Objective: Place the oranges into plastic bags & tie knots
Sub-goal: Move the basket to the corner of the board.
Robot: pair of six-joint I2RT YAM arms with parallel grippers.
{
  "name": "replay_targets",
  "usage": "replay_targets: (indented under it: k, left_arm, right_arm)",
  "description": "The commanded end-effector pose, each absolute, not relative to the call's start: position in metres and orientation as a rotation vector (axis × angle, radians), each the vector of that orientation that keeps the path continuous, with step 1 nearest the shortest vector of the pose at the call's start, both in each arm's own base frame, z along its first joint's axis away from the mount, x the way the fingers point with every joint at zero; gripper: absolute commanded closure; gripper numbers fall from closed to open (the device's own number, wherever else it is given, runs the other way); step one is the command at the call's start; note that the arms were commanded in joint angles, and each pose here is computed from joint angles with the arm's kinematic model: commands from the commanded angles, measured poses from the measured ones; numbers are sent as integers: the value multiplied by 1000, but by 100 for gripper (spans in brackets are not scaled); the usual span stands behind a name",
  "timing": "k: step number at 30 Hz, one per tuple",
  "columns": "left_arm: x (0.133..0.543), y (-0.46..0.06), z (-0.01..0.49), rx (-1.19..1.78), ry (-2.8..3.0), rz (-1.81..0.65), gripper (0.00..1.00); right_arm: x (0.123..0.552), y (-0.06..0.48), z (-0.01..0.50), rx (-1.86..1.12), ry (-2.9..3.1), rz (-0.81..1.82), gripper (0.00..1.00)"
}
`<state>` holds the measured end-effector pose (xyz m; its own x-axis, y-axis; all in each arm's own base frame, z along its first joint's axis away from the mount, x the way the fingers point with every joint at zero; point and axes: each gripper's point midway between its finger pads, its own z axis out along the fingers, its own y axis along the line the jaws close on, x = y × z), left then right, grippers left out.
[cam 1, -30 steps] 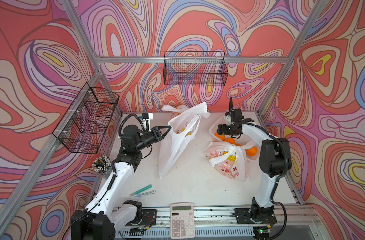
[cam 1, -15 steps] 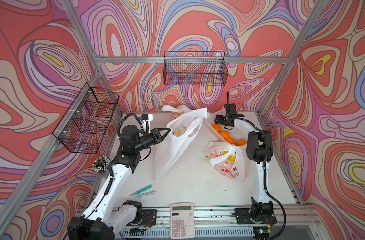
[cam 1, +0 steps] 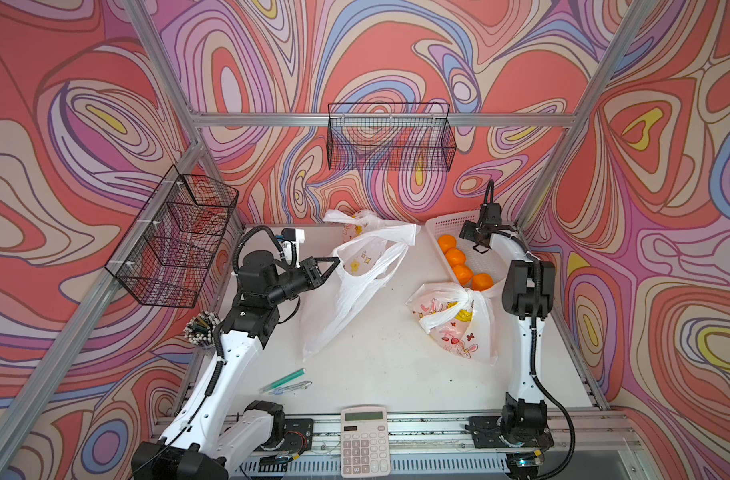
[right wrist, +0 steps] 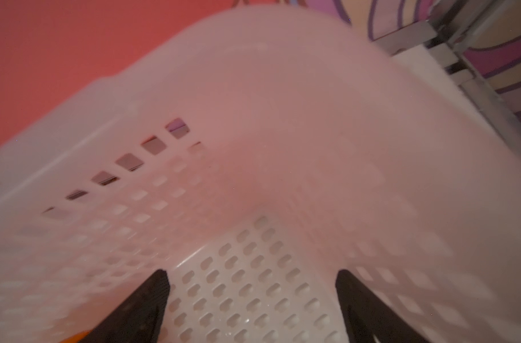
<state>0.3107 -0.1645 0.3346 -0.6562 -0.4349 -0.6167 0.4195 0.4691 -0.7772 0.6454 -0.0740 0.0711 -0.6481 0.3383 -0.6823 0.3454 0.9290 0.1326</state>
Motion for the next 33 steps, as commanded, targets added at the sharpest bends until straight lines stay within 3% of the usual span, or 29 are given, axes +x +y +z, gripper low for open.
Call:
replay_targets:
  k: [1, 15, 23, 33]
  left_arm:
    - [311, -163, 351, 11, 1845, -1281, 100]
    - [310, -162, 351, 11, 1849, -1274, 100]
    - [312, -163, 350, 35, 1853, -1259, 100]
    - [308, -163, 351, 52, 1847, -1256, 100]
  right_arm:
    - [633, -100, 113, 529, 2282, -117, 6]
    - [576, -201, 113, 676, 2318, -428, 5]
    - [576, -145, 175, 476, 2269, -62, 5]
    - [586, -97, 117, 456, 2372, 207, 2]
